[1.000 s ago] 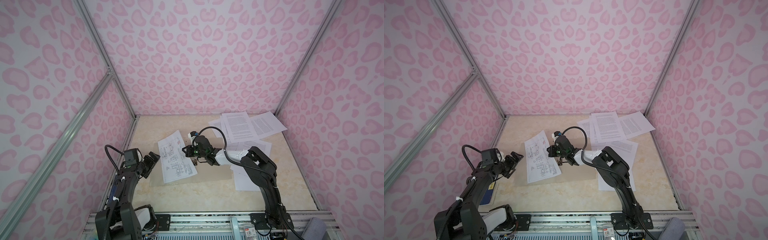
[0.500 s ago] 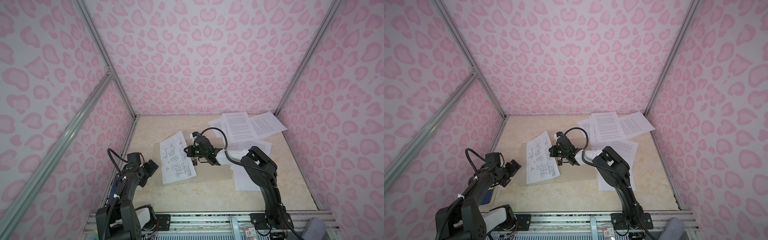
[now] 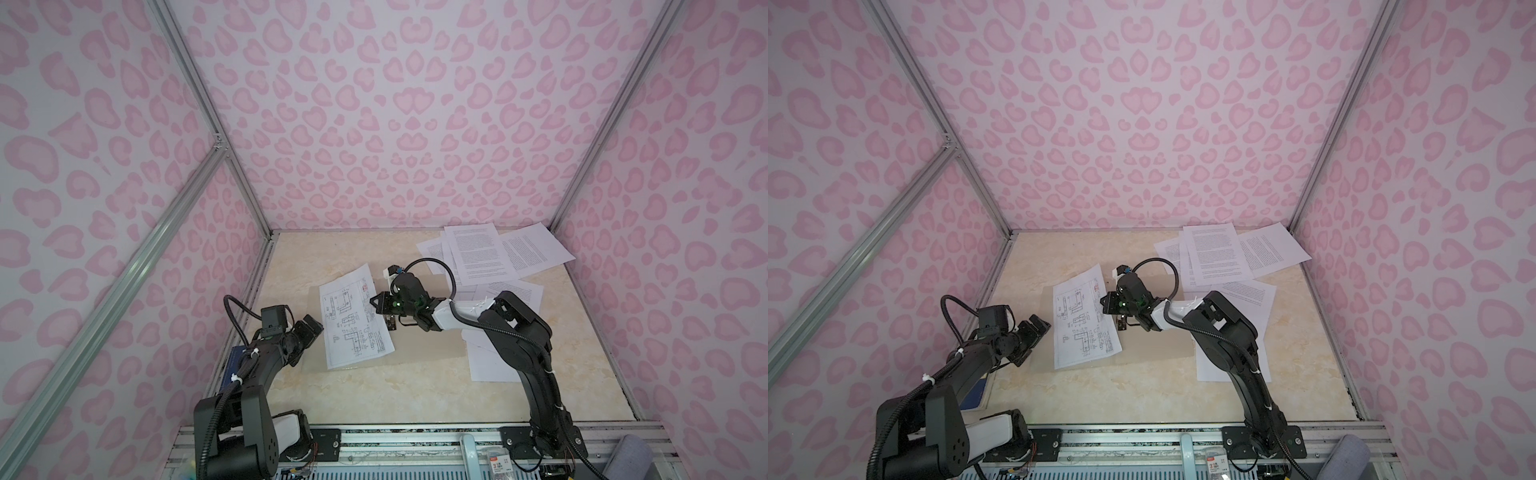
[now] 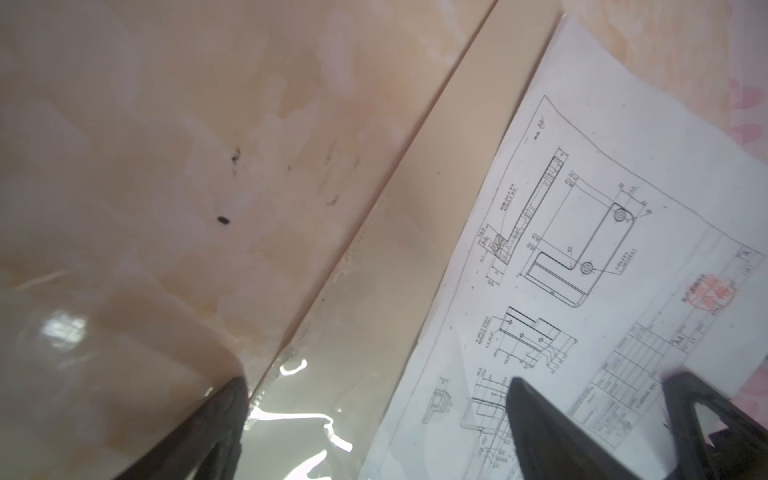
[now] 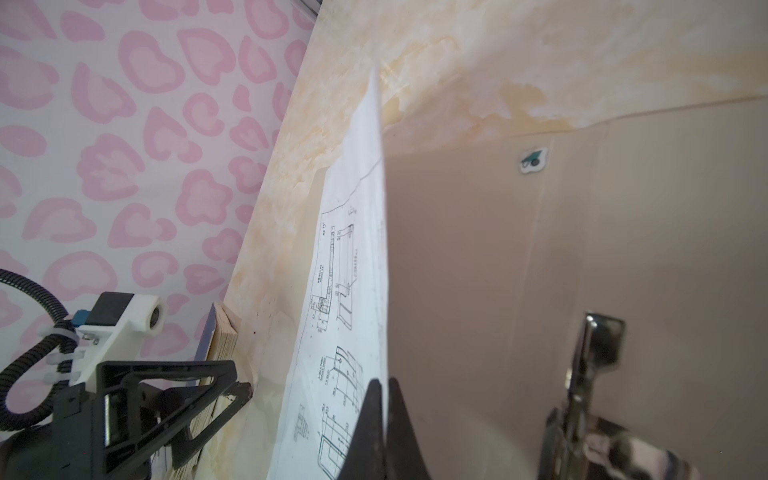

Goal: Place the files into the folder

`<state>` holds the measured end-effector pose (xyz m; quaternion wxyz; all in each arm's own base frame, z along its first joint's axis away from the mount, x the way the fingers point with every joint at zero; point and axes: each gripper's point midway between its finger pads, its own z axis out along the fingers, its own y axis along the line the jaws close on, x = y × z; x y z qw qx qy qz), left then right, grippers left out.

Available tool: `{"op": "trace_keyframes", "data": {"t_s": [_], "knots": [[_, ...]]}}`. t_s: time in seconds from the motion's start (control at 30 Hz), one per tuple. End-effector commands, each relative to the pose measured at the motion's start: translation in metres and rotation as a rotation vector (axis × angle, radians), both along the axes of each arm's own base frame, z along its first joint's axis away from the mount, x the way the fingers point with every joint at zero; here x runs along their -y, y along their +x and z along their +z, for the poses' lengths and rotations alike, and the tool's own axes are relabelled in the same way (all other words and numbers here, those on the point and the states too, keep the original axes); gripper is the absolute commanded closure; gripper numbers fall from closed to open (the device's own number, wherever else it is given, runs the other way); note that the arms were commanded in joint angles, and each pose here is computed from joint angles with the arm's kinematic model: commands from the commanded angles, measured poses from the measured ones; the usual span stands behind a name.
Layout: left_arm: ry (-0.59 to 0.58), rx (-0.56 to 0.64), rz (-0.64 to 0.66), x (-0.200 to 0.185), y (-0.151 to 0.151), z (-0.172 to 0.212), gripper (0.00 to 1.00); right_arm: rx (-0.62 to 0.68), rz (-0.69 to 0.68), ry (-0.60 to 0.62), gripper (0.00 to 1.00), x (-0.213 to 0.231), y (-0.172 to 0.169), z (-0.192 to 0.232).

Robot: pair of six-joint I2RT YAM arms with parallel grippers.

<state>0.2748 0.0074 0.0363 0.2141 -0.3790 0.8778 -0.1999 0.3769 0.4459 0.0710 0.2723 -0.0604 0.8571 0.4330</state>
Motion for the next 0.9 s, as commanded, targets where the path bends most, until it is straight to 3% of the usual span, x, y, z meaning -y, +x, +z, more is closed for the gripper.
{"op": "trace_keyframes", "data": {"t_s": [0.0,0.3,0.53,0.67,0.87], "knots": [[-0.076,-0.074,-0.007,0.015,-0.019,-0.008,0.02,-0.005,0.000,0.045,1.00,-0.009,0.001,0.003],[-0.086,-0.074,-0.021,0.021,-0.022,-0.009,0.02,-0.046,0.008,0.086,1.00,-0.028,-0.004,-0.004],[-0.069,-0.069,-0.031,0.020,-0.021,-0.006,0.02,-0.030,-0.034,-0.056,1.00,0.002,-0.001,-0.014],[-0.063,-0.067,-0.032,0.019,-0.021,-0.005,0.02,-0.035,-0.011,-0.124,0.77,0.012,-0.004,-0.017],[-0.060,-0.067,-0.029,0.018,-0.020,-0.005,0.02,-0.073,0.052,-0.146,0.66,0.016,-0.018,-0.021]]}}
